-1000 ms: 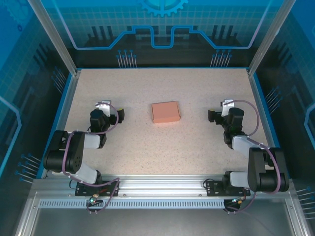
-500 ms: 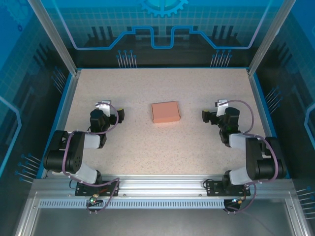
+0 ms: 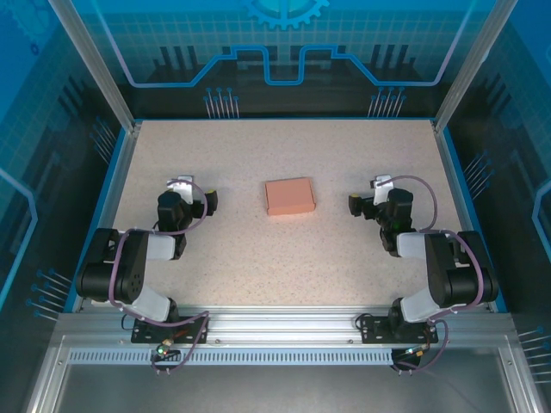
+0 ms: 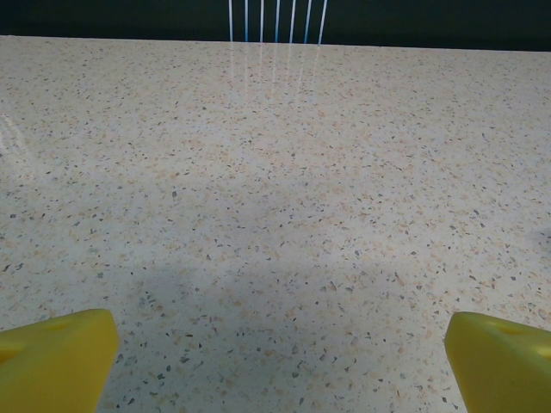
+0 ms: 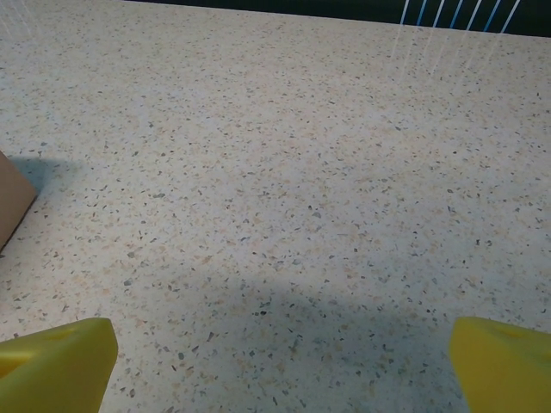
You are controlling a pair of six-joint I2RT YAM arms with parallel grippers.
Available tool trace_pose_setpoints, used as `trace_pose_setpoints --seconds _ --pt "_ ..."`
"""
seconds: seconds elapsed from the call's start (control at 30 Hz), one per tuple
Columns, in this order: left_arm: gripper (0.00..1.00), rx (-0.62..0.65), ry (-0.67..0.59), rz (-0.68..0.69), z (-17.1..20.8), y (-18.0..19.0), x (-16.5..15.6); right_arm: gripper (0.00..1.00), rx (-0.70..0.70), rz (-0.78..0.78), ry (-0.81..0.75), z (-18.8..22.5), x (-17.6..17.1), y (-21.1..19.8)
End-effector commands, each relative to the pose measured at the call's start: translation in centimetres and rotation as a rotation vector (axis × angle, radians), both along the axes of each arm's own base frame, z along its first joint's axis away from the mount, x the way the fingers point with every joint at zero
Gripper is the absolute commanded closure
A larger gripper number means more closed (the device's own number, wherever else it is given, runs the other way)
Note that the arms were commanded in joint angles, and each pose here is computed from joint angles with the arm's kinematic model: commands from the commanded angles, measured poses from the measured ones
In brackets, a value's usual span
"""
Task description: Fold the paper box
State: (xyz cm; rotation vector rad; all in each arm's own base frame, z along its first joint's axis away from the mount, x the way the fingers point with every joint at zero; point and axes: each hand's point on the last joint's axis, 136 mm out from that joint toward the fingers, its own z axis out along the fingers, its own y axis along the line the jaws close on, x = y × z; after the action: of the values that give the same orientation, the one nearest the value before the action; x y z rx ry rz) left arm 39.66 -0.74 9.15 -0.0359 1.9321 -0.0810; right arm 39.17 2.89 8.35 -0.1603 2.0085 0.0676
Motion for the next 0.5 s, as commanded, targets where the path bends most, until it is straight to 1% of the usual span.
trace_pose_setpoints --seconds 0.0,0.47 --pt "0.01 -0.018 -0.022 -0.006 0.34 -0.13 0.11 0.00 -0.013 0.006 -0.041 0.97 0.48 0.38" --pt "0.01 -0.017 -0.021 -0.005 0.31 -0.12 0.09 0.00 -0.015 0.006 -0.041 0.98 0.48 0.42"
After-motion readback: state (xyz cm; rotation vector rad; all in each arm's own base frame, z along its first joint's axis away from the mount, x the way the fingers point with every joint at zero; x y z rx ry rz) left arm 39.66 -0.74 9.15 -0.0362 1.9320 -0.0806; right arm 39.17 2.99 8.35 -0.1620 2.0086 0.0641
